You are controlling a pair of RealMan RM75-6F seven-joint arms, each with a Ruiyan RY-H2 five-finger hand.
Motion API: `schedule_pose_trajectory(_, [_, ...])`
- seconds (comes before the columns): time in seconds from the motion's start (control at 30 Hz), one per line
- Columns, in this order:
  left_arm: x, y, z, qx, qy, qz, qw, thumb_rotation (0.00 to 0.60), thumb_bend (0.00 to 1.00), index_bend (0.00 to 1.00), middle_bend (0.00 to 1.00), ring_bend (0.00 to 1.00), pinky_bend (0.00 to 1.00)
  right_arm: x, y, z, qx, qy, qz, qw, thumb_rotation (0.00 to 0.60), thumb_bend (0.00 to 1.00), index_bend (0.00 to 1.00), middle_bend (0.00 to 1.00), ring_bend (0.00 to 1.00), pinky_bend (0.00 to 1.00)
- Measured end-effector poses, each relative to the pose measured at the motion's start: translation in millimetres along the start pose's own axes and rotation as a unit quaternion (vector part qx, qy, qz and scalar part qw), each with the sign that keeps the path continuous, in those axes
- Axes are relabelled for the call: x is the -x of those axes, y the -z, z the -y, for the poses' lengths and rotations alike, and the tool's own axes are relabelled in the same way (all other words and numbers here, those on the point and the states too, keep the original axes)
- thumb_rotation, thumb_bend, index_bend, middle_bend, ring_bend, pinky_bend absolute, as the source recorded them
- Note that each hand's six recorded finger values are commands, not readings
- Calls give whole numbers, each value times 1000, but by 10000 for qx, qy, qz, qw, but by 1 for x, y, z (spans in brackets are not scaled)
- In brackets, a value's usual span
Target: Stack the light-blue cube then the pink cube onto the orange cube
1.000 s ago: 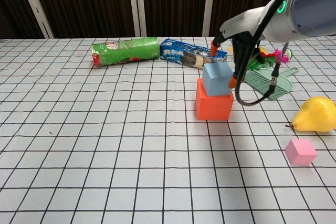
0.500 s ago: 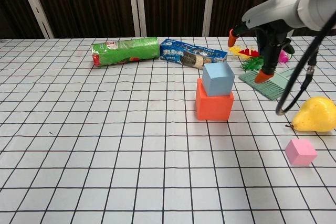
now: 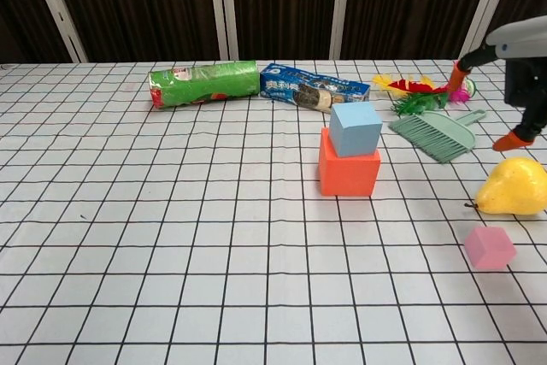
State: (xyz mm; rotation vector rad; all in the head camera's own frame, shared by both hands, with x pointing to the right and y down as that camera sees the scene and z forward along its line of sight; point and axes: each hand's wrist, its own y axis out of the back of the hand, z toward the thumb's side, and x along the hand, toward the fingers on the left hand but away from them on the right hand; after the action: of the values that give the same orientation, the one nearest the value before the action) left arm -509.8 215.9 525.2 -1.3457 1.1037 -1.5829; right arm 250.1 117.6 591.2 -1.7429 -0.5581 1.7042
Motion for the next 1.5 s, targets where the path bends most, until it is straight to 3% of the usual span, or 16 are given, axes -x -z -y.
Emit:
schedule_pose_trajectory(0.23, [-1, 1, 1, -4, 24, -31, 10000, 600, 243, 127, 56, 24, 179, -7, 20, 17, 68, 21, -14, 10000, 600, 263, 287, 968, 900, 673])
schedule_pose_trajectory(0.47, [0, -1, 1, -14, 14, -21, 10000, 600, 243, 127, 56, 23, 179, -20, 36, 32, 500, 196, -131, 9985, 600, 263, 291, 968, 900, 674])
schedule_pose_trajectory(0.6, [-1, -1, 2, -16, 22, -37, 10000, 600, 242, 127, 55, 24, 179, -28, 49, 43, 521, 67, -62, 9986, 600, 263, 291, 968, 900, 673])
schedule_pose_trajectory(0.9, [-2, -2, 3, -23, 55, -11, 10000, 600, 243, 127, 55, 24, 179, -42, 43, 56, 486, -72, 6, 9988, 600, 263, 292, 968, 900, 674])
schedule_pose_trajectory(1.5, [-3, -2, 4, -24, 99, -6, 9999, 600, 243, 127, 56, 24, 179, -52, 39, 100, 767, 197, 295, 9964, 600, 263, 310, 968, 900, 674])
